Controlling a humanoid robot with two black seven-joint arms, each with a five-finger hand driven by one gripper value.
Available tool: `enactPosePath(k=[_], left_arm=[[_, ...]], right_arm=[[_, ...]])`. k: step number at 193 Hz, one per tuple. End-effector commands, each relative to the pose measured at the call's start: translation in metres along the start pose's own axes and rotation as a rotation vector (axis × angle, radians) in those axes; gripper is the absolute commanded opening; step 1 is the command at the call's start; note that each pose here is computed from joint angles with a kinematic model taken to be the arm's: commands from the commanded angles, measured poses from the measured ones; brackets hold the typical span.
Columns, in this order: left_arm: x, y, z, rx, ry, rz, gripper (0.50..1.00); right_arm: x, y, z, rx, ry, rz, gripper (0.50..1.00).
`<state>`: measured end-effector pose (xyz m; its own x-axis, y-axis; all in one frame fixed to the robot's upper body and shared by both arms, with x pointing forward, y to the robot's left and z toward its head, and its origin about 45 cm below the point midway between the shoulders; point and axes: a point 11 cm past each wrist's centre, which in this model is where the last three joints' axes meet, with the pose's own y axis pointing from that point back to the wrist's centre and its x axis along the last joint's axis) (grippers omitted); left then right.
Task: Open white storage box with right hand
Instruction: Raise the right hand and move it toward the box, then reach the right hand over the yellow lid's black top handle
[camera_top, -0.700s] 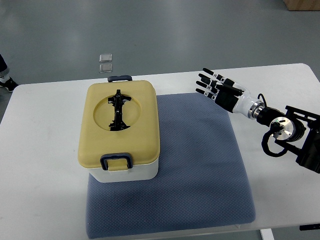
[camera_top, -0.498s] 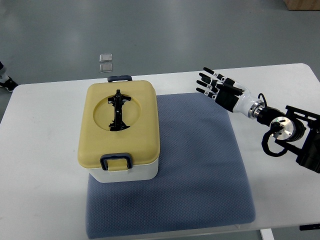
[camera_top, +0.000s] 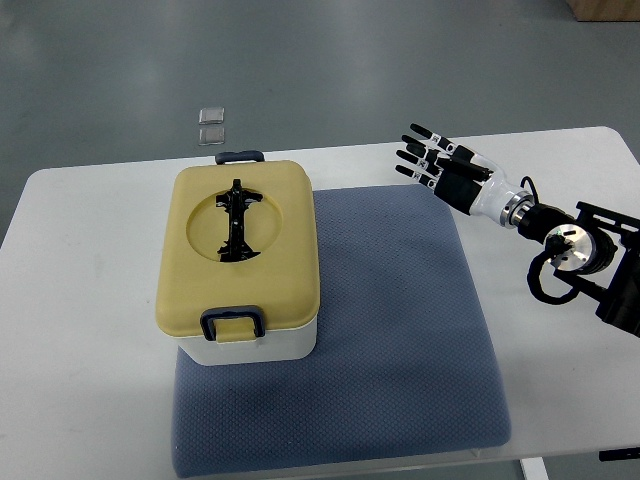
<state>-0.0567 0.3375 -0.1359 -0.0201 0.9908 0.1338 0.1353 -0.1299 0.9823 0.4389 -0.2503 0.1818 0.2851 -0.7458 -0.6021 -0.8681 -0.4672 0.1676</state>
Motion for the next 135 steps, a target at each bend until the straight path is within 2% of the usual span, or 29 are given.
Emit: enactPosePath(k=[1,41,73,117,135], left_arm=[[0.0,0.0,0.001,-0.001,0.0,0.0,1.0],[0.001,0.0,0.001,-0.001,0.0,0.002,1.0],[0.0,0.0,0.001,-0.001,0.0,0.0,1.0],[0.0,0.0,0.001,-0.001,0.0,0.0,1.0],[0.0,0.0,0.001,-0.001,0.0,0.0,1.0]], right_arm=[[0.001,0.0,-0.006,0.004,0.013,0.001,0.934],[-0.004,-0.001,-0.037,0.022,0.146,-0.021,0.934],[-0.026,-0.011,-0.064,0.084,0.361,-0.08,0.934],[-0.048,-0.02,-0.075,0.073,0.541,-0.152,0.932],[-0.063,-0.026,-0.079,0.058,0.715,-0.202,0.932]])
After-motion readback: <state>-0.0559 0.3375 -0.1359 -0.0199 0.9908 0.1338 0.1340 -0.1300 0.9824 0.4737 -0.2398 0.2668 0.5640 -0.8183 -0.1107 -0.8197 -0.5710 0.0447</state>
